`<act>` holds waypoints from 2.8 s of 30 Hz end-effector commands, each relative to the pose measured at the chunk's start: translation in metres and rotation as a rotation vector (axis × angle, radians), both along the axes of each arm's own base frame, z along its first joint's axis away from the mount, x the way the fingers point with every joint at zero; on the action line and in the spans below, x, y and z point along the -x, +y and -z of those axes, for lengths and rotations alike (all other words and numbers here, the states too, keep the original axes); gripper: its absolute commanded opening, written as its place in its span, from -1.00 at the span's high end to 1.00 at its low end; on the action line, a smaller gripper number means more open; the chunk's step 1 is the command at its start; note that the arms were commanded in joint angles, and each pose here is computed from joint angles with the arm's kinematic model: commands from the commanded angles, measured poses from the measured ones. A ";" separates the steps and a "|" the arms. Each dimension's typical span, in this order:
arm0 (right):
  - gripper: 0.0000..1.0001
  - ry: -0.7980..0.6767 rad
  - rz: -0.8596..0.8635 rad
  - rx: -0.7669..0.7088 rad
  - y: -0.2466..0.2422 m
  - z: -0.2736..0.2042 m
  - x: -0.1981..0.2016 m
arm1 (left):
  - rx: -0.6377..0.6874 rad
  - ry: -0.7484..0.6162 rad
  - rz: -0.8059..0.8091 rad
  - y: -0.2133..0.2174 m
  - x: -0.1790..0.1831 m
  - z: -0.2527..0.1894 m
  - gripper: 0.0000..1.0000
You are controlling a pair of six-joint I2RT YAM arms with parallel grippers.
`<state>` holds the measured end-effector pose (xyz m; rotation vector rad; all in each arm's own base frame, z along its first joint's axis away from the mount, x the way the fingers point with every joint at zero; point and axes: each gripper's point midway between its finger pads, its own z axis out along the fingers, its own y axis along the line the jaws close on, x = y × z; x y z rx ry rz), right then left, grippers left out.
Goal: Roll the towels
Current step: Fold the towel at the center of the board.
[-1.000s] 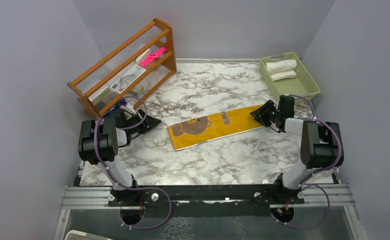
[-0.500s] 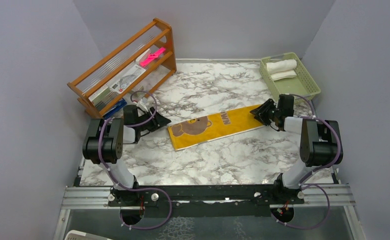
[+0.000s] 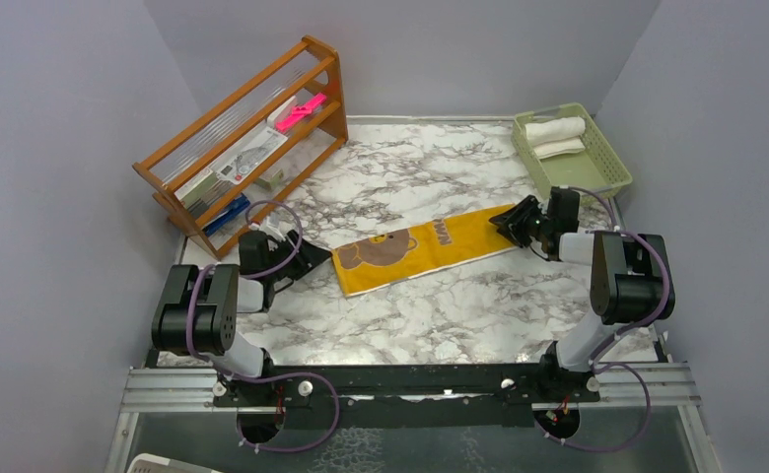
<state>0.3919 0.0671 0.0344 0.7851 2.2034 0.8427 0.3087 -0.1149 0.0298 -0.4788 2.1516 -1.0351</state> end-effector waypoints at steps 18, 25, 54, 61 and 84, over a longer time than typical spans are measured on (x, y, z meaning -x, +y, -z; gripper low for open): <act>0.16 -0.025 -0.050 -0.044 0.011 -0.003 0.007 | -0.066 0.299 -0.043 -0.026 0.089 0.063 0.01; 0.16 -0.025 -0.054 -0.050 0.013 -0.001 0.009 | -0.100 0.341 -0.063 -0.028 0.100 0.070 0.02; 0.16 -0.039 -0.053 -0.041 0.012 -0.007 0.007 | -0.008 0.533 -0.028 -0.044 0.151 0.074 0.02; 0.16 -0.046 -0.055 -0.039 0.011 -0.010 0.007 | -0.014 0.516 -0.061 -0.045 0.134 0.071 0.02; 0.01 -0.066 -0.158 -0.022 0.066 -0.021 0.039 | -0.445 0.251 -0.231 0.035 0.072 -0.002 1.00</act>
